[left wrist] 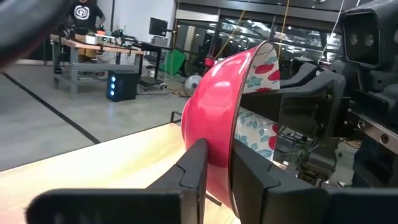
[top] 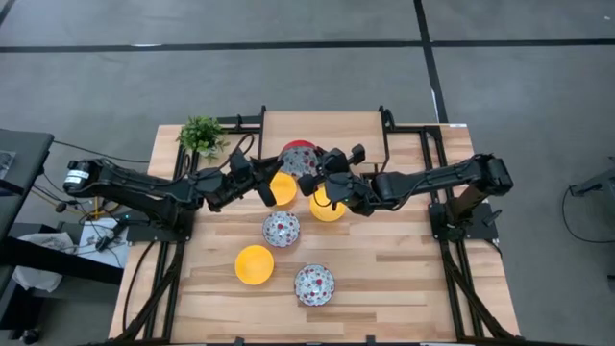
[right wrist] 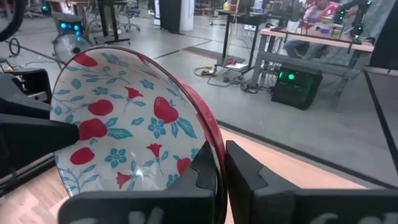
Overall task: Pick & Place Mini bowls
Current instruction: Put the top right white patterned bowl on the shelf
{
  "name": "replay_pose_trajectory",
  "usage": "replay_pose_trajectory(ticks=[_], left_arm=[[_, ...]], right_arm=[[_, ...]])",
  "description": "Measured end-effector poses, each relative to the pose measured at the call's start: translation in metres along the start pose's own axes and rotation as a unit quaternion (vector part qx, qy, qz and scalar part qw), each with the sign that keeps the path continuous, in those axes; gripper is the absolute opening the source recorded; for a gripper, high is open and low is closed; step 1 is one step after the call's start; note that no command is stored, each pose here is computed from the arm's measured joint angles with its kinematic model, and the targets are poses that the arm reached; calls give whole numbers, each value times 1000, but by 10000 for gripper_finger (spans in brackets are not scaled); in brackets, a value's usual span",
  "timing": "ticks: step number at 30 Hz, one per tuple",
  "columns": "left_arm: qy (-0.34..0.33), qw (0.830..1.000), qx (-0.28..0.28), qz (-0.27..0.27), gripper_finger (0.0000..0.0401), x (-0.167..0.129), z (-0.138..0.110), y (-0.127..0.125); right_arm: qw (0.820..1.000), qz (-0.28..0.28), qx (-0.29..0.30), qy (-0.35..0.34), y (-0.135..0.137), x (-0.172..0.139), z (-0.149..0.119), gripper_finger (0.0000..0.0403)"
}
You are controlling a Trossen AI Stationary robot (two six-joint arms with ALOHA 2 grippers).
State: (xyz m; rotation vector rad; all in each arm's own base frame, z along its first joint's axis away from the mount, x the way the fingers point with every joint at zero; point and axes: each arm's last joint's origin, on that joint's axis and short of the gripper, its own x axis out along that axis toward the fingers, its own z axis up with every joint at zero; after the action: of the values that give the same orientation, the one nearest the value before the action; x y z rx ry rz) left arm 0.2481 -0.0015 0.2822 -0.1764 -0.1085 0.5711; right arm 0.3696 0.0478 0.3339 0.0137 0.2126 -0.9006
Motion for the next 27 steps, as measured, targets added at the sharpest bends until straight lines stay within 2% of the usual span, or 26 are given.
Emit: replay_pose_trajectory(ticks=[7,23,27], left_arm=[[2,1000,3,19,27,0,-1,2],[-2,1000,-1,20,26,1,0,3],[-3,1000,-1,25,21,2,0,4]], right_arm=[[1000,-8,0,-9,7,4,0,2],[1000,0,1,-10,7,3,4,4],[1000,2,5,-10,7,3,5,16]])
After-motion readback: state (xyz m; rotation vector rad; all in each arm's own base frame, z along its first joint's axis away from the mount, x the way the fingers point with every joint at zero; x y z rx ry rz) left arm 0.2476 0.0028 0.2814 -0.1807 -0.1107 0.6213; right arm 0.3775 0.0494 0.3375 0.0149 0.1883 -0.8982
